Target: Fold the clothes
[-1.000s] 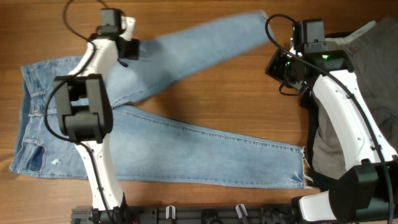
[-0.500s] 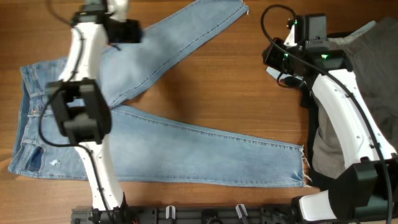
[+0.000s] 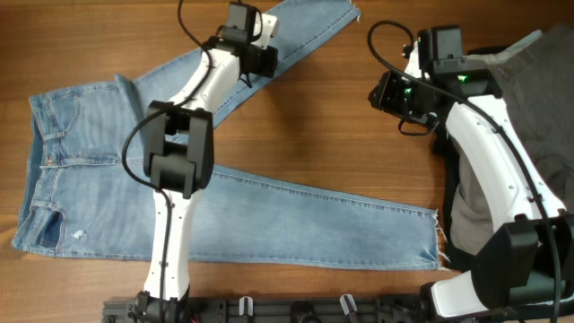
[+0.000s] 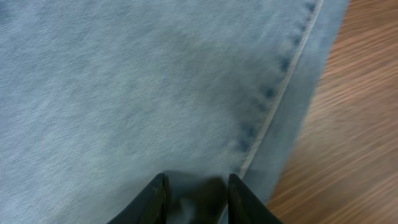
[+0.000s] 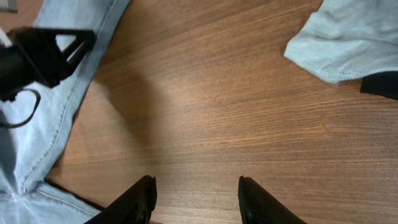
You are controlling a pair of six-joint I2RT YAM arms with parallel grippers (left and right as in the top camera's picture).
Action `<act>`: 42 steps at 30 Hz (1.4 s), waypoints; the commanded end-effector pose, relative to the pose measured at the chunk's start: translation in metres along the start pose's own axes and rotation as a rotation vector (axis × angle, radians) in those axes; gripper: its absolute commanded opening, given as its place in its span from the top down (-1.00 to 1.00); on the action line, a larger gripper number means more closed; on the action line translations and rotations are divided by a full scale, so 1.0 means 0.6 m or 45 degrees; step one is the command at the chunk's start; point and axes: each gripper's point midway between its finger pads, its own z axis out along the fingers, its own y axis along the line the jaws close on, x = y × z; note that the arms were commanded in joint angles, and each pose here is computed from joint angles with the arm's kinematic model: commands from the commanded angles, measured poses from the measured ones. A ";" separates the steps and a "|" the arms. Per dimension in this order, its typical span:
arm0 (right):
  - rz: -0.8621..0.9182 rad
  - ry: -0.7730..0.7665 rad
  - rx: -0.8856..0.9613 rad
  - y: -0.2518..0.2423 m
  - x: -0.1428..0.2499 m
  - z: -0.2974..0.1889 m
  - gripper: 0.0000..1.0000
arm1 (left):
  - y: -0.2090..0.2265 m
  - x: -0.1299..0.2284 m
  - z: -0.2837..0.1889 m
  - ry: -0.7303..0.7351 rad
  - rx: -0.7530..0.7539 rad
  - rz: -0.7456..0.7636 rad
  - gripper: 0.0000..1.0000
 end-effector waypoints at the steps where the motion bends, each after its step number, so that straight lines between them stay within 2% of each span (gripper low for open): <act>1: -0.040 0.019 -0.001 0.000 0.003 0.000 0.06 | -0.138 0.093 0.082 0.185 0.199 0.019 0.38; 5: -0.038 -0.002 0.048 -0.011 -0.002 -0.001 0.06 | -0.240 0.130 0.091 0.266 0.250 0.122 0.43; 6: -0.040 -0.011 0.064 -0.014 -0.004 -0.001 0.07 | -0.253 0.136 0.091 0.284 0.246 0.094 0.43; 8: -0.042 -0.029 0.077 -0.017 -0.009 -0.001 0.05 | -0.252 0.128 0.079 0.284 0.241 0.066 0.43; 10: -0.037 -0.065 0.147 -0.032 -0.017 -0.003 -0.01 | -0.246 0.095 0.042 0.246 0.251 0.052 0.41; 11: -0.036 -0.072 0.163 -0.036 -0.019 -0.004 -0.04 | -0.233 0.069 0.013 0.211 0.214 0.046 0.23; 12: -0.035 -0.073 0.165 -0.037 -0.020 -0.004 -0.05 | -0.216 0.048 -0.010 0.181 0.157 0.042 0.14; 13: -0.035 -0.072 0.165 -0.037 -0.020 -0.004 -0.07 | -0.187 0.019 -0.045 0.133 0.075 0.041 -0.15; 14: -0.034 -0.073 0.165 -0.037 -0.020 -0.004 -0.08 | -0.154 -0.010 -0.087 0.082 -0.011 0.026 -0.32; 16: -0.034 -0.071 0.165 -0.037 -0.019 -0.004 -0.10 | -0.077 -0.047 -0.169 0.017 -0.165 -0.039 -0.48; 17: -0.034 -0.068 0.166 -0.038 -0.018 -0.004 -0.11 | -0.015 -0.050 -0.216 0.016 -0.262 -0.105 -0.49; 18: -0.034 -0.066 0.167 -0.038 -0.017 -0.004 -0.11 | 0.039 -0.039 -0.243 0.039 -0.327 -0.173 -0.39; 20: -0.033 -0.064 0.168 -0.038 -0.017 -0.004 -0.12 | 0.159 0.022 -0.278 0.155 -0.422 -0.358 0.07; 21: -0.031 -0.060 0.170 -0.039 -0.015 -0.004 -0.12 | 0.238 0.069 -0.299 0.215 -0.477 -0.535 0.37; 22: -0.032 -0.058 0.171 -0.039 -0.015 -0.004 -0.12 | 0.290 0.103 -0.309 0.244 -0.486 -0.656 0.42; 25: -0.022 -0.060 0.170 -0.039 -0.015 -0.004 -0.12 | 0.381 0.206 -0.311 0.375 -0.472 -0.879 0.33; 26: 0.006 -0.061 0.169 -0.039 -0.015 -0.004 -0.13 | 0.407 0.245 -0.307 0.423 -0.479 -0.945 0.36; 28: 0.033 -0.063 0.169 -0.039 -0.015 -0.004 -0.14 | 0.451 0.303 -0.302 0.473 -0.494 -1.049 0.70; 29: 0.035 -0.064 0.169 -0.039 -0.015 -0.004 -0.14 | 0.465 0.318 -0.303 0.477 -0.505 -1.076 0.78; 32: 0.034 -0.067 0.167 -0.038 -0.016 -0.004 -0.15 | 0.536 0.378 -0.312 0.476 -0.616 -1.170 0.80; 35: 0.097 -0.080 0.161 -0.037 -0.019 -0.004 -0.15 | 0.611 0.467 -0.326 0.487 -0.762 -1.333 0.80; 38: 0.097 -0.064 0.169 -0.040 -0.014 -0.003 -0.21 | 0.678 0.500 -0.380 0.375 -0.865 -1.441 0.84; 41: 0.088 0.051 0.167 -0.044 0.014 0.015 -0.23 | 0.693 0.511 -0.422 0.349 -0.894 -1.510 0.88; 42: 0.096 0.108 0.190 -0.052 0.029 0.026 -0.26 | 0.690 0.496 -0.433 0.328 -0.889 -1.501 0.83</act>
